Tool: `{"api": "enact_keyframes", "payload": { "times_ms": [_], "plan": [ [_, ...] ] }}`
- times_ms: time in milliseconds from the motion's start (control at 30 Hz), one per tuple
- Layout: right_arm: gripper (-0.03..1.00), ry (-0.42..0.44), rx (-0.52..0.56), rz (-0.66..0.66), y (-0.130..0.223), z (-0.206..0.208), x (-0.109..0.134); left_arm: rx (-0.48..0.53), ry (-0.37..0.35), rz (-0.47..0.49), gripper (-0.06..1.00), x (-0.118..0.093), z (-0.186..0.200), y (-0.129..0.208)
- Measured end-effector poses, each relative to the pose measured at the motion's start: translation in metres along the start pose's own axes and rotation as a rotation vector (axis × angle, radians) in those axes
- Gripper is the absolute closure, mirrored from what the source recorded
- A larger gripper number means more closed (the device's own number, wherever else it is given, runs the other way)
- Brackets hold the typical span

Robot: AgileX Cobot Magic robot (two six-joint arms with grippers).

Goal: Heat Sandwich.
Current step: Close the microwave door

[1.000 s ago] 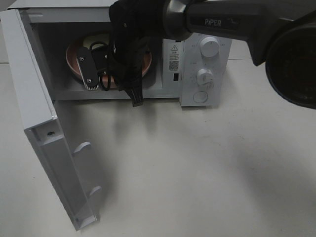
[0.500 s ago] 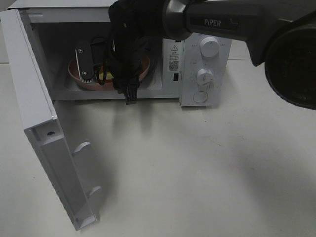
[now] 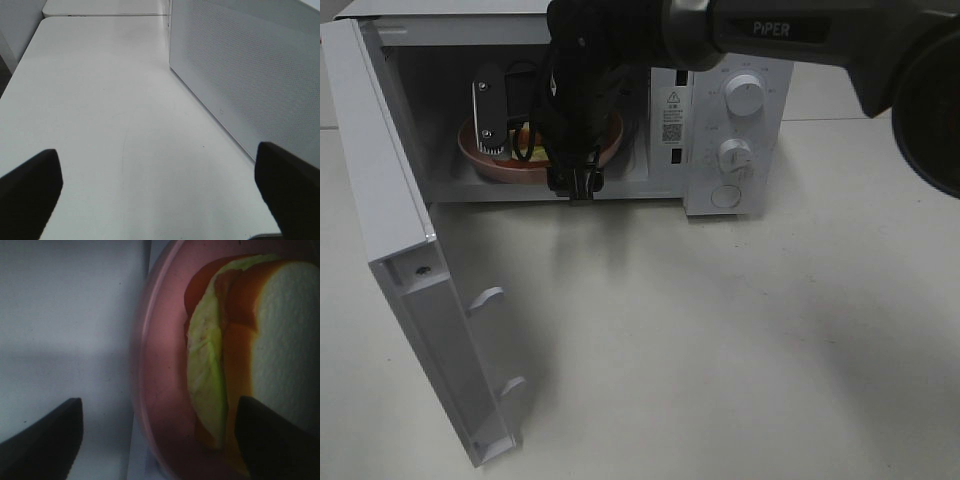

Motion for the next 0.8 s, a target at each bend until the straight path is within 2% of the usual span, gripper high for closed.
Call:
{"api": "enact_keyframes", "payload": {
  "times_ms": [800],
  "plan": [
    [0.20,-0.032,-0.001,0.004,0.031,0.042,0.039,0.000,0.000,0.000,-0.05,0.000,0.000,0.000]
  ]
}}
Point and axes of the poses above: a point on each arm's last joint axis where the gripper is mounted, z pointing back along that axis away from the gripper, x along the wrist's bending axis when the last joint is at zero, y = z × x, the point moved 2 cm from there along -z, pointing out along that axis toward the gripper, and after that the axes turned 5 degrees about -z, right-handed, at the moved point
